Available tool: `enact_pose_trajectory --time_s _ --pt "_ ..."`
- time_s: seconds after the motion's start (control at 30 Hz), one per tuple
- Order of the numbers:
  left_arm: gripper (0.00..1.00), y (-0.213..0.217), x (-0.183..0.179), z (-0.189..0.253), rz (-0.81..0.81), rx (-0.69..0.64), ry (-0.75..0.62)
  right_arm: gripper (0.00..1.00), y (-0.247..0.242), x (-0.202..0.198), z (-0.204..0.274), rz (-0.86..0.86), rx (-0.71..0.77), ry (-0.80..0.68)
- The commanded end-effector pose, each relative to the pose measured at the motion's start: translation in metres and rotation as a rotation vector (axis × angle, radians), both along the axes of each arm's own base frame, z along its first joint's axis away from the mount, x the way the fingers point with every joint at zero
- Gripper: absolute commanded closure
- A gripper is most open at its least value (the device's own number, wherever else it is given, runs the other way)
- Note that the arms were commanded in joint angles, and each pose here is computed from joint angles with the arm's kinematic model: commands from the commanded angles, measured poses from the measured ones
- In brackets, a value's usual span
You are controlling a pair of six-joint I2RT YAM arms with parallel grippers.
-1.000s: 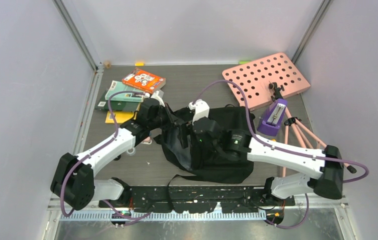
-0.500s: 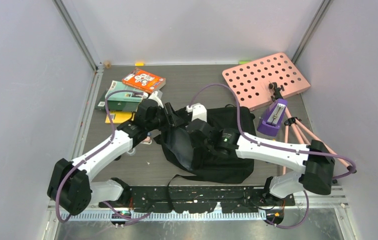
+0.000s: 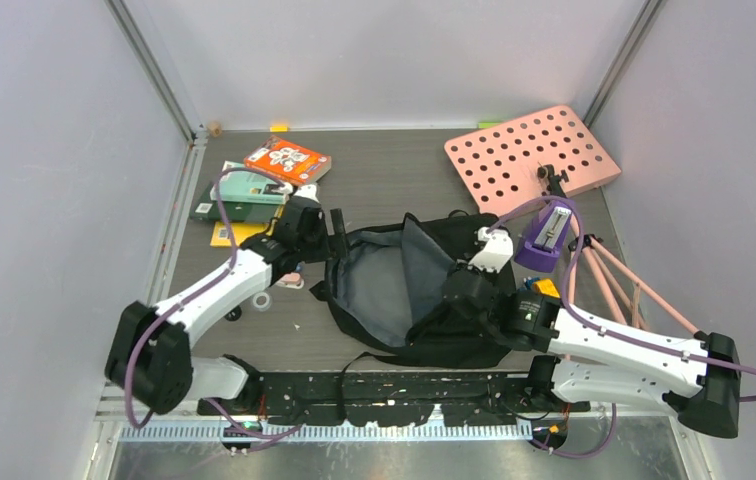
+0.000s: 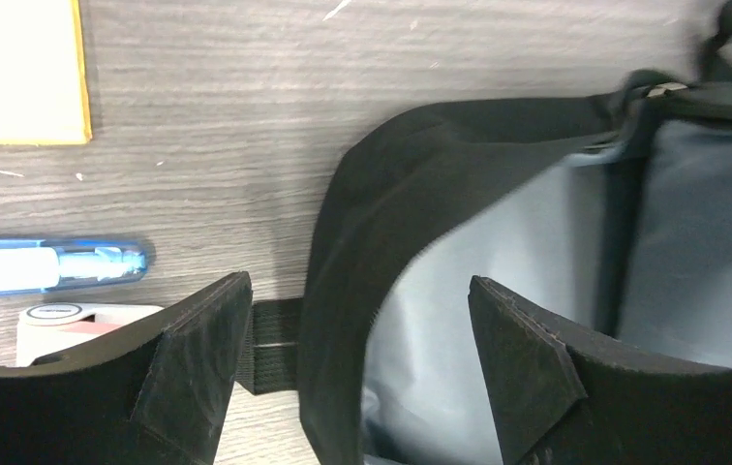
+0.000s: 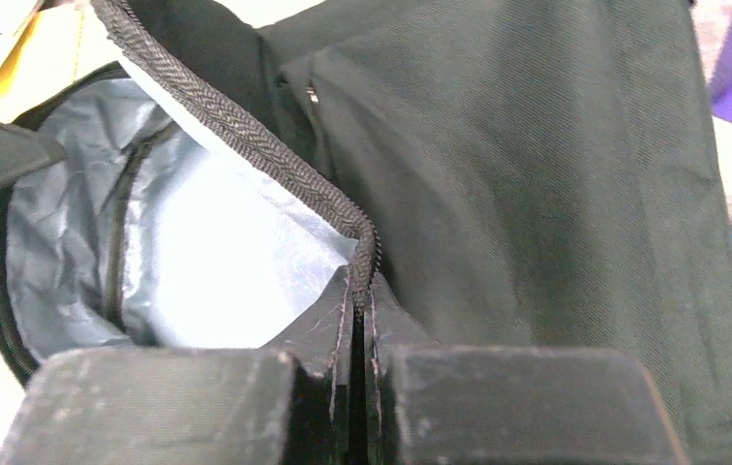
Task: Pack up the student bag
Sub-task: Unzip the student bag at the center of the board.
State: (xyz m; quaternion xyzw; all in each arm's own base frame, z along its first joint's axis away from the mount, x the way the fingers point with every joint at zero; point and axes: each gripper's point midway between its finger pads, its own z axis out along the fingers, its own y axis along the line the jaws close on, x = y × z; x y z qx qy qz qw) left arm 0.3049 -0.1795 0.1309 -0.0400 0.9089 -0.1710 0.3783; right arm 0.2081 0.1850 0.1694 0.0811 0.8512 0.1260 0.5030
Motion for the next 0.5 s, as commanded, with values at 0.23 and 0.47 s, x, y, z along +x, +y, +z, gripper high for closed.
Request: enact_pose_trajectory --time_s 0.23,0.47 --pt "0.69 0.001 0.009 -0.037 -0.031 0.095 0.056 0.99 -0.073 -0.018 -0.040 -0.325 -0.032 0.070" --pt "1.00 0.018 0.003 -0.035 0.010 0.138 0.029 0.72 -0.093 -0.023 -0.037 -0.386 -0.028 0.058"
